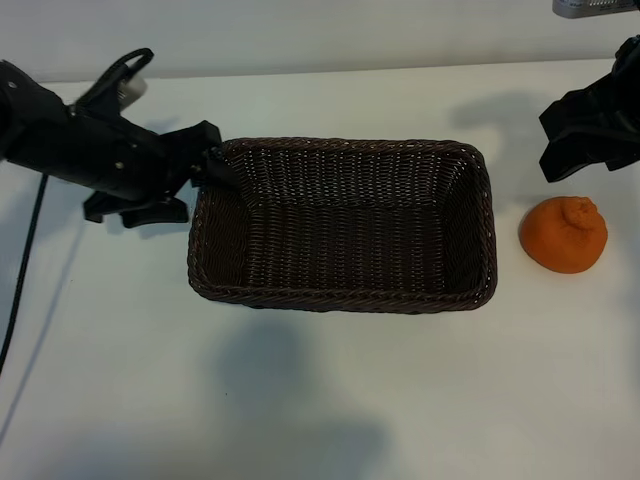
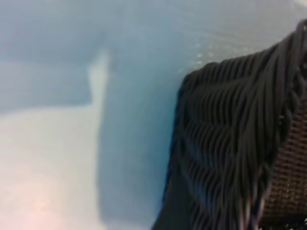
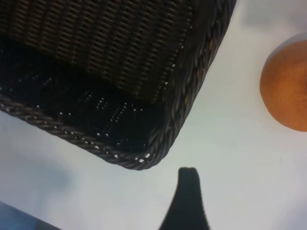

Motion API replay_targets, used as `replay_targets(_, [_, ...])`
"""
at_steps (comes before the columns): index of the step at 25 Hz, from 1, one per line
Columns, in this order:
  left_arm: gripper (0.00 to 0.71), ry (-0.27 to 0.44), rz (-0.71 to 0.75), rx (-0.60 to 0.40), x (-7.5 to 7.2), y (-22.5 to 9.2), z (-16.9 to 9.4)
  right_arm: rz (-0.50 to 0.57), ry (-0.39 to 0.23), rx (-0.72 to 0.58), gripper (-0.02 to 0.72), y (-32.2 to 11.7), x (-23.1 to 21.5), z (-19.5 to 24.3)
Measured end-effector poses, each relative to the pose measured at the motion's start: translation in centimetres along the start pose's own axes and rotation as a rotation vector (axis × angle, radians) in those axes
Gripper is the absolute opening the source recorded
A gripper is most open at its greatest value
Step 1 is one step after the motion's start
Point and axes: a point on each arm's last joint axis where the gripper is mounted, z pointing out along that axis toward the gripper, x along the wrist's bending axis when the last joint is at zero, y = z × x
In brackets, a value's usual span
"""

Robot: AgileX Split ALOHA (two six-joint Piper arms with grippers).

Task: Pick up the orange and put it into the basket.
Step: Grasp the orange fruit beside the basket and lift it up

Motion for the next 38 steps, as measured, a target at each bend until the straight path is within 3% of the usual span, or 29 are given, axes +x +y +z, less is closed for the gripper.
replay_targets(8, [0.642,0.022,0.037,-0.057,-1.0,-0.4,-3.3,0.000,0.000,0.000,0.570,0.0,0.0,0.0])
replay_targets(13, [0.629,0.089,0.094,-0.032,-1.1,-0.1,-4.3,0.000,0.000,0.000,0.570,0.0,0.0,0.0])
replay_targets(15, [0.621,0.159,0.134,-0.033,-1.4,0.7,-5.5,0.000,0.000,0.000,0.570,0.0,0.0,0.0])
replay_targets(19, [0.613,0.374,0.196,-0.063,-1.5,2.5,-8.6,0.000,0.000,0.000,0.570,0.0,0.0,0.0])
replay_targets(21, [0.609,0.421,0.210,-0.081,-1.7,2.9,-9.8,0.000,0.000,0.000,0.570,0.0,0.0,0.0])
replay_targets(30, [0.600,0.446,0.305,-0.053,-1.8,2.9,-10.7,0.000,0.000,-0.001,0.570,0.0,0.0,0.0])
replay_targets(34, [0.596,0.459,0.288,-0.063,0.2,3.2,-13.1,-0.001,0.000,-0.001,0.570,0.0,0.0,0.0])
replay_targets(38, [0.596,0.388,0.254,-0.139,1.4,3.0,-16.7,-0.001,0.000,-0.003,0.570,0.0,0.0,0.0])
